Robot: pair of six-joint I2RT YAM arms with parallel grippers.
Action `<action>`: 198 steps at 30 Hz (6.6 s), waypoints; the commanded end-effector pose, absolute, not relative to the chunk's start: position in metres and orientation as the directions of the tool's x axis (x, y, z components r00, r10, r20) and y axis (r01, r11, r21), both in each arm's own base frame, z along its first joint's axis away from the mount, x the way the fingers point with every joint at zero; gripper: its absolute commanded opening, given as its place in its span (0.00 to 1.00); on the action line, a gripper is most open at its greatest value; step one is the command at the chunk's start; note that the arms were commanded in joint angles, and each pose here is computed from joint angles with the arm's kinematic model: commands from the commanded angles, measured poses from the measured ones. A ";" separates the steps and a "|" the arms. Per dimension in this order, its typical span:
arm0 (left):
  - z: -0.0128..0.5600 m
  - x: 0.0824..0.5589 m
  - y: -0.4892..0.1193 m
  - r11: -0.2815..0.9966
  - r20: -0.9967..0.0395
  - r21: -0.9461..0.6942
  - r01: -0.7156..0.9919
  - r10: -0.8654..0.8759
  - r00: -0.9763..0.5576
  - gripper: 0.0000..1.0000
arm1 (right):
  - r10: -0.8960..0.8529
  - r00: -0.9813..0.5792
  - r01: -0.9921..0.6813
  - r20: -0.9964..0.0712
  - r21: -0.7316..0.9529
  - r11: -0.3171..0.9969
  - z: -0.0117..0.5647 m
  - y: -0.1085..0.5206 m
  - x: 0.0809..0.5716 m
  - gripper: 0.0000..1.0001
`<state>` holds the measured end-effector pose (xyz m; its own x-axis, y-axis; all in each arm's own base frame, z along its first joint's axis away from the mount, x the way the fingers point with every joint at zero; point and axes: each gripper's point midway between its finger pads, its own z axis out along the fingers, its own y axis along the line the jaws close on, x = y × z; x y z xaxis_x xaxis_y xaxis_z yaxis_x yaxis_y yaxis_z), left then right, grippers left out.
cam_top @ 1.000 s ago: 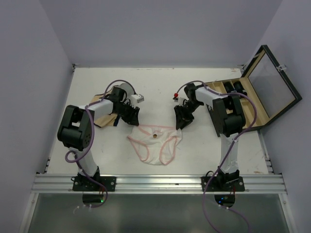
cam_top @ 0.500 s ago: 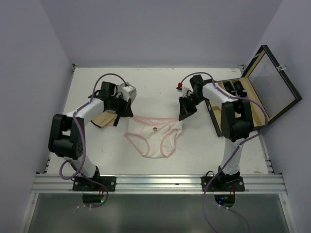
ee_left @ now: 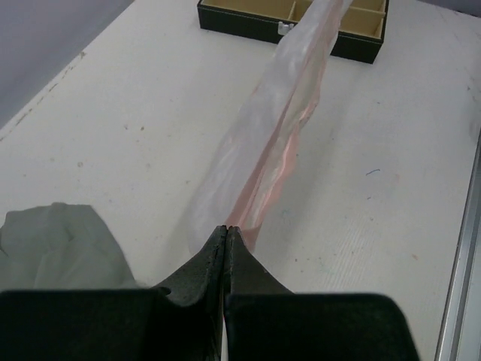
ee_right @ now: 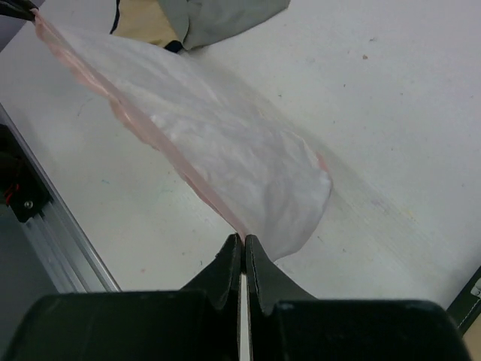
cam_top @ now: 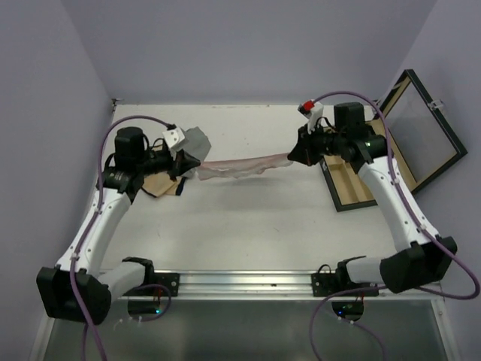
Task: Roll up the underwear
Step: Move the underwear to the center of the board
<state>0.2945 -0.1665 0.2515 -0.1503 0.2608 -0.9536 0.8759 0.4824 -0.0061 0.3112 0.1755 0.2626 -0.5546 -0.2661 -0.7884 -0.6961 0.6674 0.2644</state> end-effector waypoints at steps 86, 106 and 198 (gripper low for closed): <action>0.020 0.342 -0.149 0.766 -0.570 -0.145 0.626 0.452 -0.686 0.40 | -0.253 -0.960 -0.280 -0.123 0.340 0.898 0.016 0.166 0.322 0.00; 0.098 0.378 -0.179 0.681 -0.742 -0.116 0.723 0.425 -0.519 0.49 | -0.319 -0.846 -0.468 -0.427 0.306 0.829 0.104 0.169 0.343 0.36; 0.095 0.402 -0.172 0.754 -0.787 -0.122 0.645 0.323 -0.526 0.54 | -0.290 -0.893 -0.389 -0.345 0.267 0.882 0.035 0.160 0.391 0.09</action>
<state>0.3937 -0.1590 0.0488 -0.6435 0.3569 -0.6772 0.5890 0.7959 -0.1403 0.3783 0.1771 0.0157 -0.9259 -0.2459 -0.2867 -0.3440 0.8624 0.3715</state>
